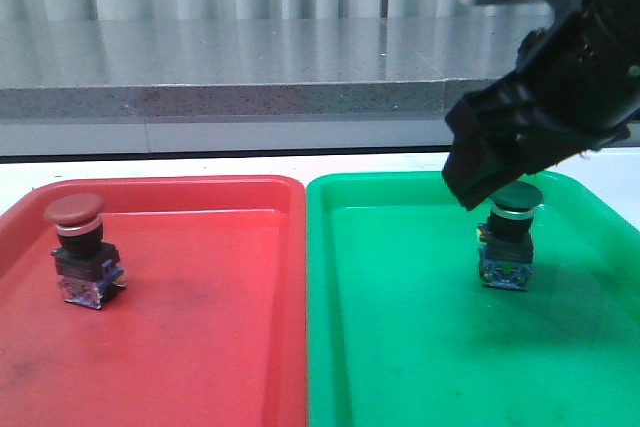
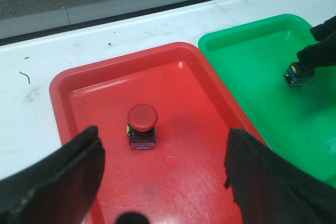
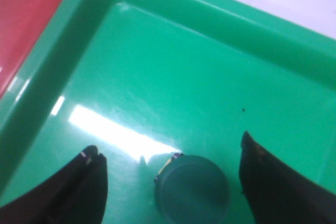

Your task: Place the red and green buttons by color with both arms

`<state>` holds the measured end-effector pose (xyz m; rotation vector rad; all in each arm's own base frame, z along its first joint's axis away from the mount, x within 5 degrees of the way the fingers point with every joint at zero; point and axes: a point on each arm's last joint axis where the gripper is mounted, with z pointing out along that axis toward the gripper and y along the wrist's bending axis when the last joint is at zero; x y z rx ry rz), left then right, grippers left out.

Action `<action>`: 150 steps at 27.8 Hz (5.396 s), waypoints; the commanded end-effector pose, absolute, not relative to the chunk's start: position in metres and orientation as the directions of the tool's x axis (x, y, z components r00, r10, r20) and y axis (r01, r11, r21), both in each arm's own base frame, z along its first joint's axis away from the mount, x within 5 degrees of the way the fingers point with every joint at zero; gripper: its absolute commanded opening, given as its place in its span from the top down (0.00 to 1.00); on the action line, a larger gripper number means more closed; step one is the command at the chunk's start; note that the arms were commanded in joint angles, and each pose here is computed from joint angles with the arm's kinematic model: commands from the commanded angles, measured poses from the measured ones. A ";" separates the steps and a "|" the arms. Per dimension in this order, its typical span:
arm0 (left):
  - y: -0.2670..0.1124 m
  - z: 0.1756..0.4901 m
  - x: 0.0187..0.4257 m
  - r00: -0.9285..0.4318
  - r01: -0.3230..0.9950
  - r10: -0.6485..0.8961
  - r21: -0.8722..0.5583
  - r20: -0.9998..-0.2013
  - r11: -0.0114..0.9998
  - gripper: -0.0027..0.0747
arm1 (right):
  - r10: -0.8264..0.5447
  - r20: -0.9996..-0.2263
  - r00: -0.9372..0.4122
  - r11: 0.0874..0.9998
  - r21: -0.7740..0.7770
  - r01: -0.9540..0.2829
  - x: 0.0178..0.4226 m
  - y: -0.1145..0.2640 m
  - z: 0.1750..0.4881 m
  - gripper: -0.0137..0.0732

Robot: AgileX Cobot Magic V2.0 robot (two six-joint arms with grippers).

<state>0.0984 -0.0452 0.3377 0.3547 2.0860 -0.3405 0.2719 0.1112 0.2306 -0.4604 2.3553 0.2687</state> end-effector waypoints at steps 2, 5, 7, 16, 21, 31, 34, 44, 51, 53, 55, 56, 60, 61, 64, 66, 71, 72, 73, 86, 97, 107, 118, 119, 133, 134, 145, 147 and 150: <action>-0.047 0.351 0.100 -0.432 0.388 0.067 -0.119 -0.899 0.914 0.35 | -0.244 -0.780 -0.576 0.905 0.029 -0.424 0.259 0.106 0.275 0.21; -0.047 0.351 0.100 -0.432 0.388 0.067 -0.119 -0.899 0.914 0.35 | -0.254 -0.791 -0.557 0.898 0.020 -0.439 0.246 0.102 0.289 0.21; -0.047 0.351 0.100 -0.432 0.388 0.067 -0.119 -0.899 0.914 0.35 | -0.255 -0.795 -0.550 0.895 0.021 -0.446 0.238 0.099 0.297 0.21; -0.047 0.351 0.100 -0.432 0.388 0.067 -0.119 -0.899 0.914 0.35 | -0.263 -0.798 -0.542 0.877 0.036 -0.478 0.195 0.087 0.327 0.21; -0.047 0.351 0.100 -0.432 0.388 0.067 -0.119 -0.899 0.914 0.35 | -0.277 -0.799 -0.533 0.865 0.034 -0.500 0.169 0.078 0.340 0.21; -0.047 0.351 0.100 -0.432 0.388 0.067 -0.119 -0.899 0.914 0.35 | -0.278 -0.826 -0.490 0.885 -0.021 -0.466 0.124 0.056 0.360 0.21; -0.047 0.351 0.100 -0.432 0.388 0.067 -0.119 -0.899 0.914 0.35 | -0.285 -0.828 -0.484 0.890 -0.040 -0.455 0.110 0.048 0.363 0.21; -0.047 0.351 0.100 -0.430 0.388 0.066 -0.119 -0.900 0.914 0.35 | -0.281 -0.834 -0.474 0.882 -0.030 -0.470 0.072 0.036 0.367 0.21; -0.047 0.352 0.101 -0.427 0.388 0.064 -0.119 -0.902 0.914 0.35 | -0.278 -0.841 -0.464 0.882 -0.032 -0.470 0.069 0.035 0.368 0.23; -0.047 0.351 0.100 -0.433 0.388 0.067 -0.119 -0.899 0.914 0.35 | -0.278 -0.841 -0.464 0.882 -0.032 -0.470 0.069 0.035 0.368 0.28; -0.047 0.351 0.100 -0.433 0.388 0.067 -0.119 -0.899 0.914 0.35 | -0.278 -0.841 -0.464 0.882 -0.032 -0.470 0.069 0.035 0.368 0.36; -0.047 0.351 0.100 -0.433 0.388 0.067 -0.119 -0.899 0.914 0.37 | -0.278 -0.841 -0.464 0.882 -0.032 -0.470 0.069 0.035 0.368 0.43; -0.047 0.351 0.100 -0.433 0.388 0.067 -0.119 -0.899 0.914 0.59 | -0.278 -0.841 -0.465 0.882 -0.032 -0.470 0.069 0.035 0.368 0.70; -0.047 0.351 0.100 -0.433 0.388 0.067 -0.119 -0.899 0.914 0.66 | -0.278 -0.841 -0.465 0.882 -0.032 -0.470 0.069 0.035 0.368 0.76; -0.047 0.351 0.100 -0.433 0.388 0.067 -0.119 -0.899 0.914 0.88 | -0.278 -0.841 -0.465 0.882 -0.032 -0.470 0.069 0.035 0.368 0.93; -0.047 0.351 0.100 -0.433 0.388 0.067 -0.119 -0.899 0.914 0.99 | -0.278 -0.841 -0.464 0.882 -0.032 -0.470 0.069 0.035 0.368 0.92; -0.047 0.351 0.100 -0.433 0.388 0.067 -0.119 -0.899 0.914 0.99 | -0.278 -0.840 -0.465 0.882 -0.032 -0.470 0.069 0.035 0.368 0.92; -0.047 0.351 0.100 -0.433 0.388 0.067 -0.119 -0.899 0.914 0.99 | -0.278 -0.840 -0.465 0.882 -0.032 -0.470 0.069 0.035 0.368 0.92; -0.047 0.351 0.100 -0.433 0.388 0.067 -0.119 -0.899 0.914 0.99 | -0.278 -0.840 -0.465 0.882 -0.032 -0.470 0.069 0.035 0.368 0.92; -0.031 0.346 0.083 -0.389 0.299 -0.015 -0.141 -0.921 0.944 0.99 | -0.279 -0.839 -0.467 0.882 -0.032 -0.470 0.069 0.035 0.368 0.92; -0.008 0.310 0.054 -0.204 0.071 -0.114 -0.131 -0.972 0.989 0.99 | -0.279 -0.839 -0.467 0.882 -0.032 -0.470 0.068 0.035 0.368 0.92; -0.001 0.249 0.049 0.040 0.031 -0.047 -0.046 -0.998 0.998 0.99 | -0.279 -0.839 -0.467 0.882 -0.032 -0.470 0.068 0.035 0.368 0.92; -0.001 0.204 0.056 0.061 0.030 -0.127 -0.125 -0.990 0.992 0.99 | -0.284 -0.832 -0.476 0.881 -0.030 -0.472 0.068 0.035 0.367 0.92; -0.001 0.204 0.056 0.067 0.032 -0.127 -0.125 -0.990 0.992 0.99 | -0.284 -0.832 -0.476 0.881 -0.030 -0.472 0.068 0.035 0.367 0.92; 0.000 0.202 0.056 0.052 0.010 -0.091 -0.091 -0.995 0.996 0.99 | -0.284 -0.832 -0.476 0.881 -0.030 -0.472 0.068 0.035 0.367 0.92; 0.000 0.202 0.056 0.052 0.010 -0.091 -0.091 -0.995 0.996 0.99 | -0.284 -0.832 -0.476 0.881 -0.030 -0.472 0.068 0.035 0.367 0.92; 0.000 0.203 0.056 0.060 0.012 -0.085 -0.085 -0.995 0.996 0.99 | -0.284 -0.832 -0.476 0.881 -0.030 -0.472 0.068 0.035 0.367 0.92; 0.000 0.203 0.056 0.060 0.012 -0.085 -0.085 -0.995 0.996 0.99 | -0.284 -0.832 -0.476 0.881 -0.030 -0.472 0.068 0.035 0.367 0.92; 0.000 0.203 0.056 0.059 0.011 -0.085 -0.085 -0.995 0.996 0.99 | -0.284 -0.832 -0.476 0.881 -0.030 -0.472 0.068 0.035 0.367 0.92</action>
